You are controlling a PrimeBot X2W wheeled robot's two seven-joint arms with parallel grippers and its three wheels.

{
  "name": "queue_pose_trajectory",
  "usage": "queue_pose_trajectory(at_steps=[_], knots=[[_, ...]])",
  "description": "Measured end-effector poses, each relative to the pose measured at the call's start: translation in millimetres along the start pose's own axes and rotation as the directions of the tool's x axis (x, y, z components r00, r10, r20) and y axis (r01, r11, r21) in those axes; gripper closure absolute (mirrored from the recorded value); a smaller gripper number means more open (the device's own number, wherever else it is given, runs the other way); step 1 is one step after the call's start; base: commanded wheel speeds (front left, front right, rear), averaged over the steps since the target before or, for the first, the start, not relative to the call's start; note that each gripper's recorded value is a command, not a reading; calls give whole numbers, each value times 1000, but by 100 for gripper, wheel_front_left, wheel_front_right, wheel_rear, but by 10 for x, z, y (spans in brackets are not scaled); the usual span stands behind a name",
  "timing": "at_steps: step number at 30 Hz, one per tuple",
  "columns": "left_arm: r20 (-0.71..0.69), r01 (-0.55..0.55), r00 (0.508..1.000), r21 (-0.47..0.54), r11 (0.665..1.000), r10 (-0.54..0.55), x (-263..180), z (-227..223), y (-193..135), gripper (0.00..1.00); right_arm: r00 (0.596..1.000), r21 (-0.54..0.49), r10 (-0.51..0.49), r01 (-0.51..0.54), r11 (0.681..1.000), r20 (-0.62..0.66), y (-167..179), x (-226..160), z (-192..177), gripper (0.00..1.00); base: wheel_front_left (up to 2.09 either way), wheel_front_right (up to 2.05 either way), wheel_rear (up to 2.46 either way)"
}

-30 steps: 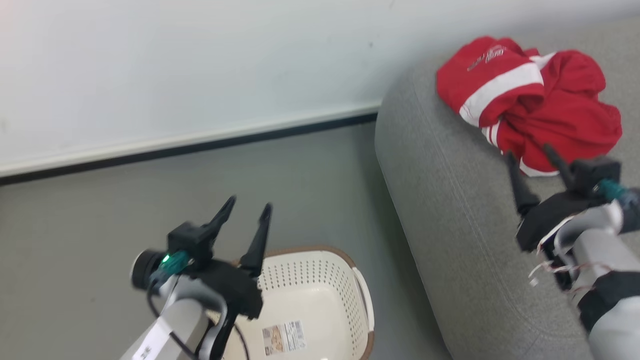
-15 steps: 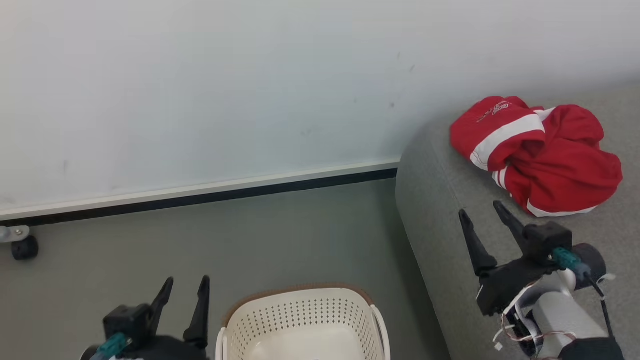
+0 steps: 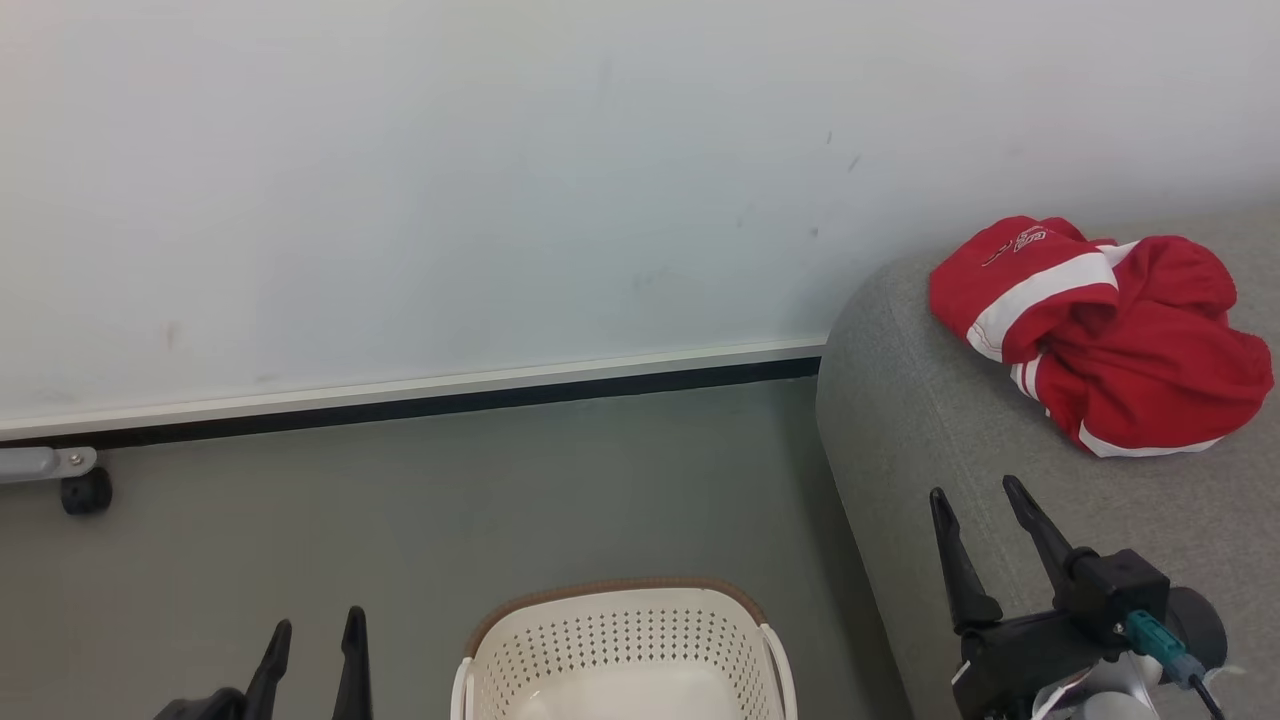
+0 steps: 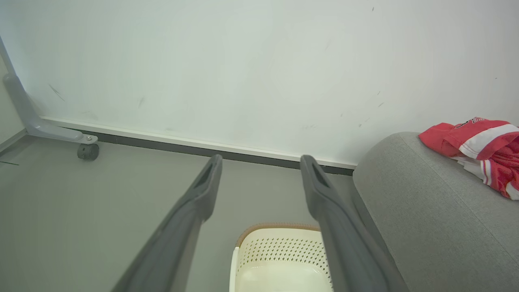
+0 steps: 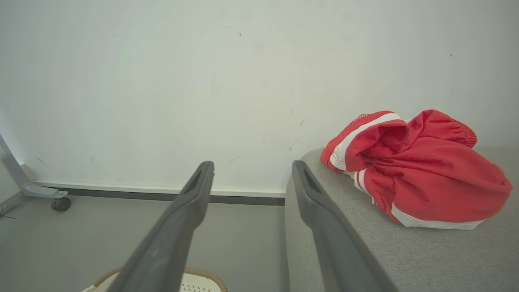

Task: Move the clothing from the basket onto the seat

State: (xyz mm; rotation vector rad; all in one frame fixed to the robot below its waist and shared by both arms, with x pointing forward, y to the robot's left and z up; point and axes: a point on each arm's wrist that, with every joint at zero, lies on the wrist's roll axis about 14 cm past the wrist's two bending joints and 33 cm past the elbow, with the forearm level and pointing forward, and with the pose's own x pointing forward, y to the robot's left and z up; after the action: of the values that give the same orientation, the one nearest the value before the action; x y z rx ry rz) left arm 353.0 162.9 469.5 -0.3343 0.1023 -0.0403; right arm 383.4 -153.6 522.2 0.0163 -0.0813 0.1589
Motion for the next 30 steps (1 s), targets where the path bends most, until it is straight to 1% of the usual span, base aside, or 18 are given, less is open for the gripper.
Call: queue_pose_trajectory(at_steps=[7,15,22,25,30], knots=[[42,-51,998,9,999,50,-104,86,130,0,999,24,-8,7,1000,34,76,-78,76,0,0,0,0],[101,-58,993,18,998,56,-105,240,106,0,999,53,-35,33,998,38,77,-174,70,0,0,0,0],[102,-66,993,25,998,63,-132,227,114,0,998,61,-50,48,997,27,50,-223,31,0,0,0,0],[110,-62,992,44,997,57,-123,249,102,0,998,63,-59,57,996,33,28,-223,50,0,0,0,0],[116,-57,992,42,997,52,-110,262,69,0,997,66,-69,66,996,41,-4,-226,75,0,0,0,0]])
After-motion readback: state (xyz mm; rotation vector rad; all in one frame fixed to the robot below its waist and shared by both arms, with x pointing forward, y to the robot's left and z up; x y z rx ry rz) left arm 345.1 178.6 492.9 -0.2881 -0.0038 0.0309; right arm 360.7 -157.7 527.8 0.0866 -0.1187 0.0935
